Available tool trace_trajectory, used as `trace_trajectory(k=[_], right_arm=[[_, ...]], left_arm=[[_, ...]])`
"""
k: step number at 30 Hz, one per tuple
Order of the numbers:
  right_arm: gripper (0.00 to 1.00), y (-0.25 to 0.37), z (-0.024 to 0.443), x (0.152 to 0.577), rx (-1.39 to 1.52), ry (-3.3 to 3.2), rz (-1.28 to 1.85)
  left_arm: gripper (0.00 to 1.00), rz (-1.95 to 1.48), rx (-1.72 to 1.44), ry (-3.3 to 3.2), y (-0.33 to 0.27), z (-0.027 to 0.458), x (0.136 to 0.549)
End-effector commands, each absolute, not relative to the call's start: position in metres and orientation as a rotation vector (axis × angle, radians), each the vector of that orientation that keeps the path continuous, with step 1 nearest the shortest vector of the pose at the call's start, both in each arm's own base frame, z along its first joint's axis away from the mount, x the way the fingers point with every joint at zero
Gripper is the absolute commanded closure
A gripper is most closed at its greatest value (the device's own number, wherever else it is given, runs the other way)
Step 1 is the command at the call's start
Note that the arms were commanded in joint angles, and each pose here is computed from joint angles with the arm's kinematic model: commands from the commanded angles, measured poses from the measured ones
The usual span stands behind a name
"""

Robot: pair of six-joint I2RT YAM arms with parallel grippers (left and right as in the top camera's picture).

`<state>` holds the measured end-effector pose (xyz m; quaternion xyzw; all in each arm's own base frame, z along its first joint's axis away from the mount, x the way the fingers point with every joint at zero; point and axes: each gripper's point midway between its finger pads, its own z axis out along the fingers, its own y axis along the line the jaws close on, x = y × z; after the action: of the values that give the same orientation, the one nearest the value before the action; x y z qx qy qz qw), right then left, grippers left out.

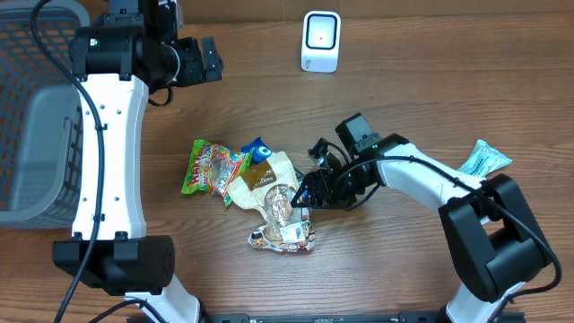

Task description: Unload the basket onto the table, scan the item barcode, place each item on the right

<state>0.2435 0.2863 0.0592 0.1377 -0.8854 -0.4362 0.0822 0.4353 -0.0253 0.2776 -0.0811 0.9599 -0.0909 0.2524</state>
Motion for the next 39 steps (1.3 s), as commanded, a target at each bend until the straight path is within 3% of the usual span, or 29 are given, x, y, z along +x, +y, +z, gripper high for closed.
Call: trace_trajectory(k=[1, 18, 26, 28, 30, 33, 39], right_arm=[[0.33, 0.299, 0.064, 0.238, 0.263, -2.575, -1.362], [0.34, 0.295, 0.025, 0.222, -0.019, -2.587, -1.074], [0.39, 0.337, 0.025, 0.222, -0.025, -2.596, -1.149], [0.50, 0.345, 0.022, 0.218, -0.028, -2.585, -1.152], [0.73, 0.345, 0.021, 0.218, -0.032, -2.580, -1.148], [0.95, 0.346, 0.022, 0.219, -0.026, -2.582, -1.156], [0.96, 0.354, 0.048, 0.230, 0.107, -2.630, -1.257]], left_arm=[[0.00, -0.242, -0.217, 2.606, -0.027, 0.279, 0.437], [0.00, -0.242, -0.217, 2.606, -0.027, 0.279, 0.437], [0.00, -0.242, -0.217, 2.606, -0.027, 0.279, 0.437], [0.00, -0.242, -0.217, 2.606, -0.027, 0.279, 0.437], [0.00, -0.242, -0.217, 2.606, -0.027, 0.279, 0.437], [0.00, -0.242, -0.217, 2.606, -0.027, 0.279, 0.437], [0.00, -0.242, -0.217, 2.606, -0.027, 0.279, 0.437]])
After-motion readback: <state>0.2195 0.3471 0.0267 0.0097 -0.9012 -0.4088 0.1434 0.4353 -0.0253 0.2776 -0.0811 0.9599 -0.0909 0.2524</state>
